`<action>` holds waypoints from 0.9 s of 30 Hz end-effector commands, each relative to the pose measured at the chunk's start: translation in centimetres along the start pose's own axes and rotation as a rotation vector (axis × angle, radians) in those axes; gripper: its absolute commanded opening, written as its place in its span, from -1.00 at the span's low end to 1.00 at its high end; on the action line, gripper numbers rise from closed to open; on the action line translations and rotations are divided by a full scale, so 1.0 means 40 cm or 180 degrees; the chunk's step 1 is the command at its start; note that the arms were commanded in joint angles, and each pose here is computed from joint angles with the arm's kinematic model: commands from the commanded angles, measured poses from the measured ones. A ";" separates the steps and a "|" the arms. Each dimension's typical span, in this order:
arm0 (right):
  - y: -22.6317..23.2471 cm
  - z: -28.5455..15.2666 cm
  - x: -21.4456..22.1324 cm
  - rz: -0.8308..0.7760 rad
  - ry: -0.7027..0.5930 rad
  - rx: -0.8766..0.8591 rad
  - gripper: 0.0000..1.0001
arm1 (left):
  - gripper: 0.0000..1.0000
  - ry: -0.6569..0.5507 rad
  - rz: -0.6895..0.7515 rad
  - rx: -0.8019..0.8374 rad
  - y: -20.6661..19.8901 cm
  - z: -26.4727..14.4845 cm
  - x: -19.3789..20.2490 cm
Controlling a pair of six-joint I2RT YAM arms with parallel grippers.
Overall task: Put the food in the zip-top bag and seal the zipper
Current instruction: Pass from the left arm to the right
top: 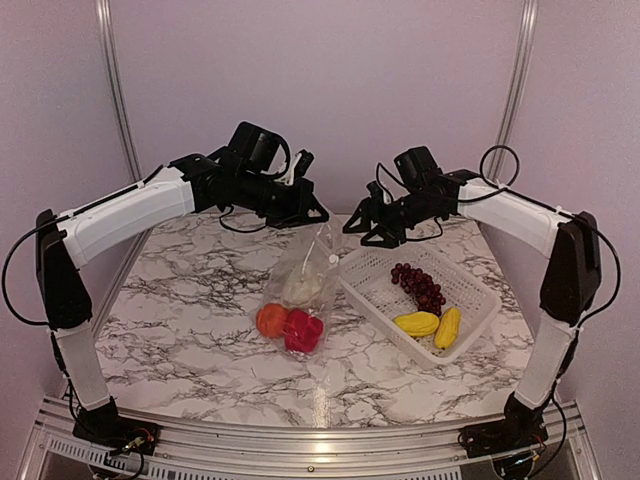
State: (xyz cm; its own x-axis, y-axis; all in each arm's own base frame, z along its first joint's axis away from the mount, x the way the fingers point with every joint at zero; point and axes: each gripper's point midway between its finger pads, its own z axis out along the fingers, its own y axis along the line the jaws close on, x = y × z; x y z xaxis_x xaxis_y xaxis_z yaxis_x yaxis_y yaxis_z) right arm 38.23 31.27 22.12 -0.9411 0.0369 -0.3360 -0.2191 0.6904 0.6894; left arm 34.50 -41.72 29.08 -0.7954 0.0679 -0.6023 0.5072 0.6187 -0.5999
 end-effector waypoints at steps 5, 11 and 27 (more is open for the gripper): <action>0.066 0.057 -0.025 -0.0226 0.0047 -0.0294 -0.26 | -1.00 0.0030 -0.0123 -0.0167 0.011 -0.053 0.016; 0.103 0.040 -0.042 -0.0259 -0.0022 -0.0413 -0.95 | -0.91 0.0085 -0.0291 -0.0581 0.067 -0.091 0.049; 0.278 -0.026 -0.008 -0.0648 -0.0172 -0.0507 -1.00 | 0.61 -0.0335 -0.0508 -0.1029 0.088 -0.228 0.001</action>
State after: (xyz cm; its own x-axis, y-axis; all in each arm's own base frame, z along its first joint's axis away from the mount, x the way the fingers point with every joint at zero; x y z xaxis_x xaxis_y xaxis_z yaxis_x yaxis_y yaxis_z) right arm 36.30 38.58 31.58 -0.8548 -0.0513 -0.5163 -0.4589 0.5391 0.7062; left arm 33.71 -34.30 27.91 -0.8486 -0.0755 -0.5236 0.2359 0.8319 -0.5023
